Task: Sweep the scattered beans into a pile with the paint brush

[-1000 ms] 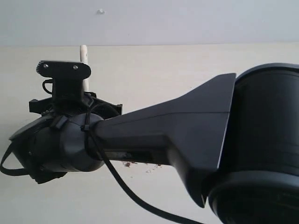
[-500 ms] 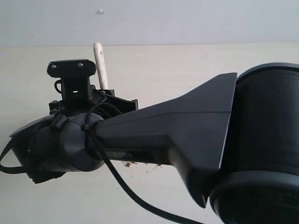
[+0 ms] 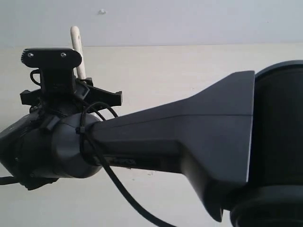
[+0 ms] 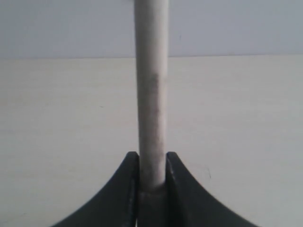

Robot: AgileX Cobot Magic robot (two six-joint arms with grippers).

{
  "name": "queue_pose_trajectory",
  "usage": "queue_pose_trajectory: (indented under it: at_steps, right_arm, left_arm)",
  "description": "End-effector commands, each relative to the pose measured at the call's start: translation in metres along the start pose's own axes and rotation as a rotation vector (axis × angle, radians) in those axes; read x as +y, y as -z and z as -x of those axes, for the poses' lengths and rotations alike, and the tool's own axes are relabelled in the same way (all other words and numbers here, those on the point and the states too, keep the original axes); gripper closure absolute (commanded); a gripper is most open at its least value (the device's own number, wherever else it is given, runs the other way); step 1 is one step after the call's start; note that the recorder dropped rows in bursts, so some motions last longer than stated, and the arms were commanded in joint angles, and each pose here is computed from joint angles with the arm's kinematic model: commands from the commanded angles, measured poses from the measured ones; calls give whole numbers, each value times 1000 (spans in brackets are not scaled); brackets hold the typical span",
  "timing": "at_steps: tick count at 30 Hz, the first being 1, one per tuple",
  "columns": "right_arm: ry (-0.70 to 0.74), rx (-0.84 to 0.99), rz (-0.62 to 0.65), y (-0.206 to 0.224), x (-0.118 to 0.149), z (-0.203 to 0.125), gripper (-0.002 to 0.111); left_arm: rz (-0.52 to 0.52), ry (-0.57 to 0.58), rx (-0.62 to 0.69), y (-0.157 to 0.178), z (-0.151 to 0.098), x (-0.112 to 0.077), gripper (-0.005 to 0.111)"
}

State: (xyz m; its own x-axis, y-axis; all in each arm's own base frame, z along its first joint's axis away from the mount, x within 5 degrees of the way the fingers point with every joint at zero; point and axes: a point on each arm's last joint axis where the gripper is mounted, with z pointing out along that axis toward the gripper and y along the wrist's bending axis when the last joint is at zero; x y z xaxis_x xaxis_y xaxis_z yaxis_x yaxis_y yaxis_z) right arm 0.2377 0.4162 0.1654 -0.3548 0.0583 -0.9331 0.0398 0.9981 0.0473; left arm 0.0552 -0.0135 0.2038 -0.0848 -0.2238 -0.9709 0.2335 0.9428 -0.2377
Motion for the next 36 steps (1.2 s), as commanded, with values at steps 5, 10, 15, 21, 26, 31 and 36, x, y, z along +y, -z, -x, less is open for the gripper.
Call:
queue_pose_trajectory:
  at_steps: [5, 10, 15, 21, 26, 31, 36]
  right_arm:
    - [-6, 7, 8, -29, -6, -4, 108]
    - [-32, 75, -19, -41, -12, -13, 108]
    - [18, 54, -120, -42, -21, -11, 108]
    - [34, 61, -198, -40, -29, -10, 108]
    - [20, 58, -166, -30, -24, -3, 108]
    - [1, 31, -56, -9, -10, 12, 108]
    - [19, 85, 118, 2, 9, 5, 108]
  left_arm:
    - [-7, 2, -4, 0, -1, 0, 107]
    - [-7, 2, -4, 0, -1, 0, 107]
    - [-7, 2, -4, 0, -1, 0, 107]
    - [-7, 2, -4, 0, -1, 0, 107]
    - [-7, 2, -4, 0, -1, 0, 107]
    - [-7, 2, -4, 0, -1, 0, 107]
    - [-7, 2, -4, 0, -1, 0, 107]
